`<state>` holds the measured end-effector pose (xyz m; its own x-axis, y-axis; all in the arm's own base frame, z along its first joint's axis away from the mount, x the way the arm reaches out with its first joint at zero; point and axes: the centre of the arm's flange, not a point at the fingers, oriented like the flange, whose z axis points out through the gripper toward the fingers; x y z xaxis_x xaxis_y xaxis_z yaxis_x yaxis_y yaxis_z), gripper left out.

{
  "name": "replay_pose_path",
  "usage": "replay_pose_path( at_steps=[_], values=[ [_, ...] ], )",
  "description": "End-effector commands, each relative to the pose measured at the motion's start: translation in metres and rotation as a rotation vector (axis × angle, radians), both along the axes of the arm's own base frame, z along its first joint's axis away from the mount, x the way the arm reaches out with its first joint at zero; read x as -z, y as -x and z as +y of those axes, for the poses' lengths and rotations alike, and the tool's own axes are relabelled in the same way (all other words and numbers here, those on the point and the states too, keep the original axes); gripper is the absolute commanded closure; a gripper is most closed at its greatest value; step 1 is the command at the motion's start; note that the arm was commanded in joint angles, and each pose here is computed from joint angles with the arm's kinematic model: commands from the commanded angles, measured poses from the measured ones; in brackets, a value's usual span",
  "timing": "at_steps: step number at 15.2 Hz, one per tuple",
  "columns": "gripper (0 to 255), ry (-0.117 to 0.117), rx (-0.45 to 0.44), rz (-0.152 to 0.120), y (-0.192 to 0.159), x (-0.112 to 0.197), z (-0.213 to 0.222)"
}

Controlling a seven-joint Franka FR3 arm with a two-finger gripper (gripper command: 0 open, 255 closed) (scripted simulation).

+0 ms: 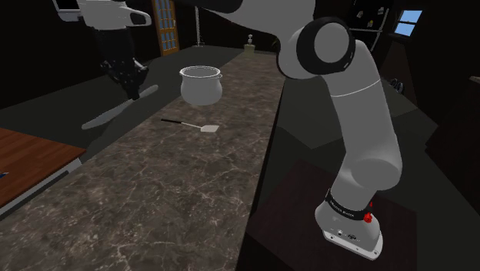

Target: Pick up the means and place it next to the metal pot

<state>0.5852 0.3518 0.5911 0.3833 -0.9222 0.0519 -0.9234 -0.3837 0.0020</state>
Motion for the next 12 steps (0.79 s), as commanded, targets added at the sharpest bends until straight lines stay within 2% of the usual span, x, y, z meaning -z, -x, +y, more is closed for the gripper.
replay_pose_path(
  at_steps=[1,12],
  values=[
    [255,0.0,0.0,0.001,0.001,-0.006,0.001],
    [255,0.0,0.0,0.001,-0.016,-0.006,-0.143]
  ],
)
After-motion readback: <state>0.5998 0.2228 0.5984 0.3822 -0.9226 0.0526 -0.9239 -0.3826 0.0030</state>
